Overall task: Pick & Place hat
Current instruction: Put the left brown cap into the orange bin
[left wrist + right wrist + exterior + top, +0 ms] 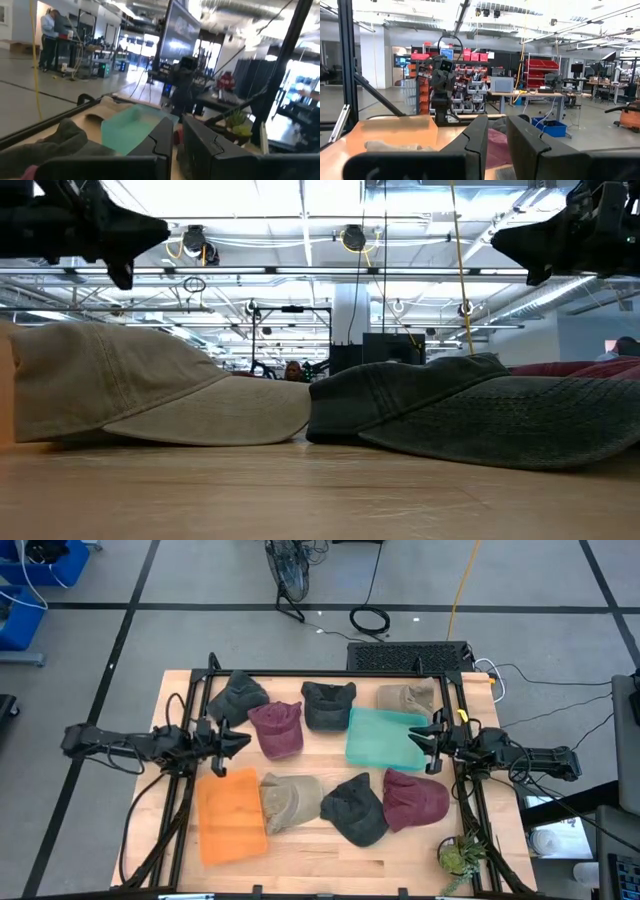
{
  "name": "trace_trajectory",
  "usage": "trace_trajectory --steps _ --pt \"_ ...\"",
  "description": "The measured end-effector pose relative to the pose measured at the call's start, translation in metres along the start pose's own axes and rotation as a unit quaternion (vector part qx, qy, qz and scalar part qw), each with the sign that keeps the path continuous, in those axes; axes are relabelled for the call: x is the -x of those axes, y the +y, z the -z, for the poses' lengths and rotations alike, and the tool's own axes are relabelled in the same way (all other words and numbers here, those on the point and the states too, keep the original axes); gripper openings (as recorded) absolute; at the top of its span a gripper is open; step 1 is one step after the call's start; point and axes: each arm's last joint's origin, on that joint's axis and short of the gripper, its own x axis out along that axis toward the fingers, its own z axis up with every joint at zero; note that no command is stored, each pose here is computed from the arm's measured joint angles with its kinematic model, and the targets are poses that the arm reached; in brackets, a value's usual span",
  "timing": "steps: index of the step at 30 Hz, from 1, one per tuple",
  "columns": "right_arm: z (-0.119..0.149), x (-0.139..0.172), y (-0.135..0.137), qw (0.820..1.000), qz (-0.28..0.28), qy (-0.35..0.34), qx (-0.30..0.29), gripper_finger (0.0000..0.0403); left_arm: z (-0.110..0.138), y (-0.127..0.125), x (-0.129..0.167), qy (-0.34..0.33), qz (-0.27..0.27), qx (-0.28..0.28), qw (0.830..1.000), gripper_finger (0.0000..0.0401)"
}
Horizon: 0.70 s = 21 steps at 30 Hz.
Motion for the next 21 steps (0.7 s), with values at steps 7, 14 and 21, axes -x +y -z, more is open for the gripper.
trace_trajectory --steps 7,14,21 --pt "-0.002 0.000 0.000 1.000 0.002 -0.008 0.011 0.0060 -0.004 -0.007 -0.027 0.067 -0.011 -0.045 0.997 0.0047" --pt "0.002 -0.002 0.001 1.000 -0.001 0.012 -0.021 0.0089 0.005 -0.011 -0.051 0.128 -0.023 -0.079 0.988 0.0100" --pt "0.008 -0.008 0.003 0.997 -0.013 0.050 -0.058 0.0142 0.008 -0.016 -0.073 0.167 -0.021 -0.056 0.984 0.0227"
